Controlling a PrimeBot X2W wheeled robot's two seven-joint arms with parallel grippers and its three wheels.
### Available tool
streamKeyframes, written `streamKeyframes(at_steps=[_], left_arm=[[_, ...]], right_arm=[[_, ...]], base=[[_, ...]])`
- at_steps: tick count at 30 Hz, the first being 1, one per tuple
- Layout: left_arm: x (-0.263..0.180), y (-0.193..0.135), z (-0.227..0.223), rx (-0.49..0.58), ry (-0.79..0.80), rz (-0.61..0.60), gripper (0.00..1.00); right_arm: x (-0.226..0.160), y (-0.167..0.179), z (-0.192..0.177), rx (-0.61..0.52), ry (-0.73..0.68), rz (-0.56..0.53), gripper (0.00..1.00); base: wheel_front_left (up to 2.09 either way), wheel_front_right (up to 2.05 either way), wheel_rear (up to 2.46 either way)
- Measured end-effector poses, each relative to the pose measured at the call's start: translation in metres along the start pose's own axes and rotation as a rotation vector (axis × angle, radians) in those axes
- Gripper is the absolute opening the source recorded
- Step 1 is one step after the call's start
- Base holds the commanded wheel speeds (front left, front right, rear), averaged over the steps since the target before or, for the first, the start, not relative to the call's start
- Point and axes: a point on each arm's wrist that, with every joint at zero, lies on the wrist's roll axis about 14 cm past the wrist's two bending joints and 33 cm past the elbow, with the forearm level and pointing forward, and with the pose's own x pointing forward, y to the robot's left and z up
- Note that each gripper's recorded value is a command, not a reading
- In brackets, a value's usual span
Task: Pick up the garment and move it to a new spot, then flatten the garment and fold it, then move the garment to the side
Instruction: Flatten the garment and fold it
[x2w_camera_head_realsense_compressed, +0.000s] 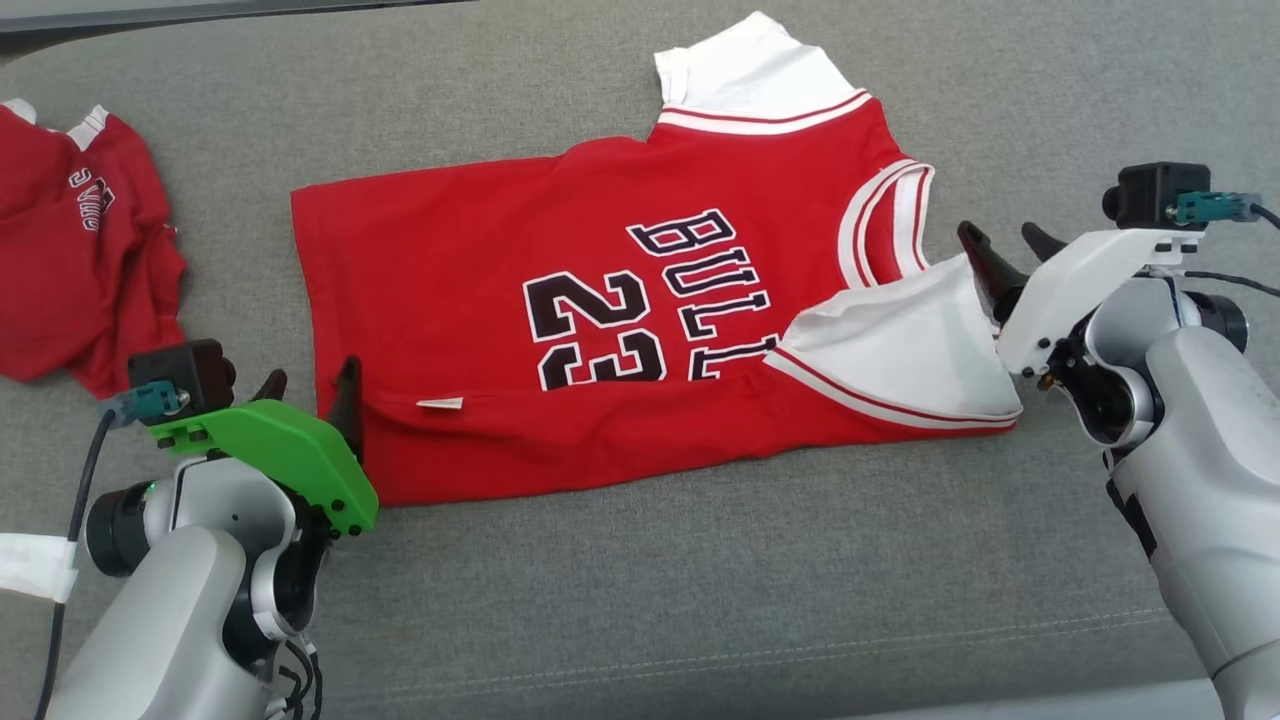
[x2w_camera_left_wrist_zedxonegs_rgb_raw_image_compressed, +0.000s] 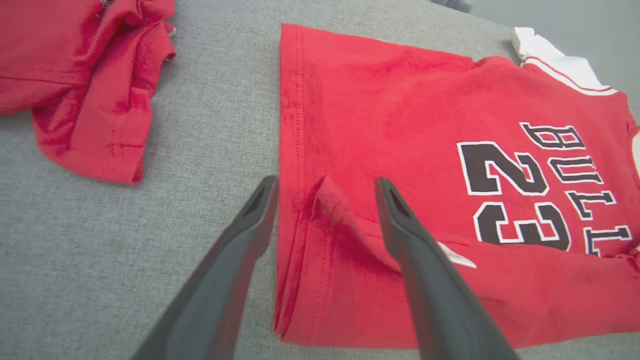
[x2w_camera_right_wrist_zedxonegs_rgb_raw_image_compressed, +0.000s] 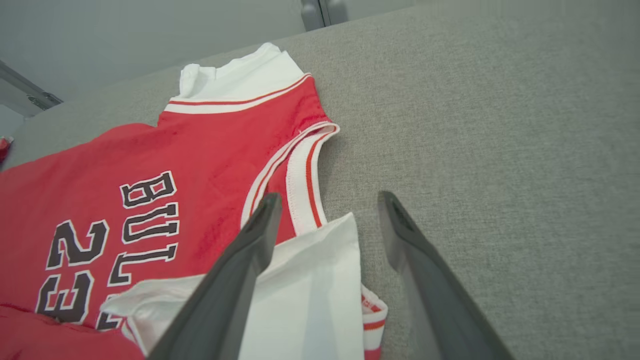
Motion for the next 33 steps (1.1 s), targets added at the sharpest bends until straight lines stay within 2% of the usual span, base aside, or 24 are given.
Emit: streamKeyframes(at_steps=[3, 6, 13, 23, 30, 33], left_arm=[[-0.007, -0.001, 0.012, 0.035, -0.082, -0.009, 1.0], [-0.015, 0.0, 0.007, 0.025, -0.102, -0.006, 1.0], [-0.034, 0.004, -0.01, -0.042, -0.11, 0.014, 1.0], [-0.05, -0.003, -0.055, -0.273, -0.033, 0.028, 1.0], [-0.043, 0.001, -0.076, -0.382, 0.023, 0.059, 1.0], [-0.037, 0.006, -0.083, -0.396, 0.039, 0.08, 1.0]], right_arm=[[-0.005, -0.001, 0.021, -0.005, -0.099, 0.001, 1.0], [-0.012, -0.001, 0.036, -0.012, -0.175, 0.009, 1.0], [-0.035, -0.009, 0.035, -0.002, -0.259, -0.002, 1.0], [-0.073, -0.015, 0.003, 0.102, -0.302, -0.029, 1.0], [-0.09, -0.017, -0.019, 0.205, -0.298, -0.057, 1.0], [-0.093, -0.016, -0.024, 0.228, -0.293, -0.063, 1.0]], base=[[0.0, 0.0, 0.0], [0.0, 0.0, 0.0], [0.0, 0.0, 0.0], [0.0, 0.0, 0.0], [0.0, 0.0, 0.0], [0.0, 0.0, 0.0]])
